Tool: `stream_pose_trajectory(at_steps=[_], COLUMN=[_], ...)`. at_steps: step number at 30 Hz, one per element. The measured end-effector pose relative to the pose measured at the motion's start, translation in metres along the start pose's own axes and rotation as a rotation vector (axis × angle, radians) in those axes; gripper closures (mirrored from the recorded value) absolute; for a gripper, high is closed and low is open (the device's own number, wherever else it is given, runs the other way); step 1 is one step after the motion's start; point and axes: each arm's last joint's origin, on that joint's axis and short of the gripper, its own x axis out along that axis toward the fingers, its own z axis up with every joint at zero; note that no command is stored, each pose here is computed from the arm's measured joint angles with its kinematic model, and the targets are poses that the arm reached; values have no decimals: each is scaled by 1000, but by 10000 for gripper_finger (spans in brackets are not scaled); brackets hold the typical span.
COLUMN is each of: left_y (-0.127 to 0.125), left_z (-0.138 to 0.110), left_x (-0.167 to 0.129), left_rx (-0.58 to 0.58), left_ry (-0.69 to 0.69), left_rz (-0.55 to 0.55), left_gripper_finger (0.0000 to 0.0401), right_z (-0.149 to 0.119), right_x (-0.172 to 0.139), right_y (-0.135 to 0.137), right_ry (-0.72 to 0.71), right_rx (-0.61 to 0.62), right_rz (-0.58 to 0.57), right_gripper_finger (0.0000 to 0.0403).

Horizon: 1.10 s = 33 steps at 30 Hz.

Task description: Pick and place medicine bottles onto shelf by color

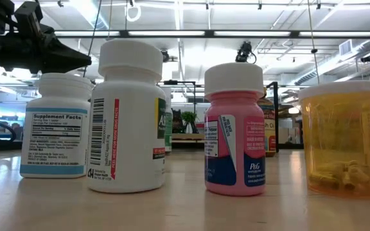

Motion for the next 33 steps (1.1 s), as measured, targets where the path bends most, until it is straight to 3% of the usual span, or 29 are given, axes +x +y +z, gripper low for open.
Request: stream_pose_trajectory(at_steps=[3,6,11,16,19,22,25,30,33], left_y=[-2,-13,-45,-90,-115,-138,-159,-184,-195], left_z=[7,26,76,136,165,189,211,234,246], left_x=[0,-4,-16,-18,-4,17,36,60,66], left_rx=[-21,-60,10,173,247,288,301,310,303], left_ry=[-91,-247,-383,-385,-281,-188,-142,-104,-127], left_rz=[5,-73,-164,-195,-143,-98,-76,-62,-75], left_gripper_finger=[363,363,368,373,371,366,363,365,369], right_z=[0,0,0,0,1,2,-15,-79,-115], right_x=[0,0,0,0,0,0,-3,-41,-72], right_y=[0,0,0,0,0,-2,-8,-30,-39], right_ry=[0,0,0,0,-17,-25,221,882,1179], right_rx=[0,0,0,0,-13,-127,-211,-473,-645], right_rz=[0,0,0,0,-3,-64,-193,-729,-933], right_gripper_finger=[391,391,391,391,391,391,391,391,391])
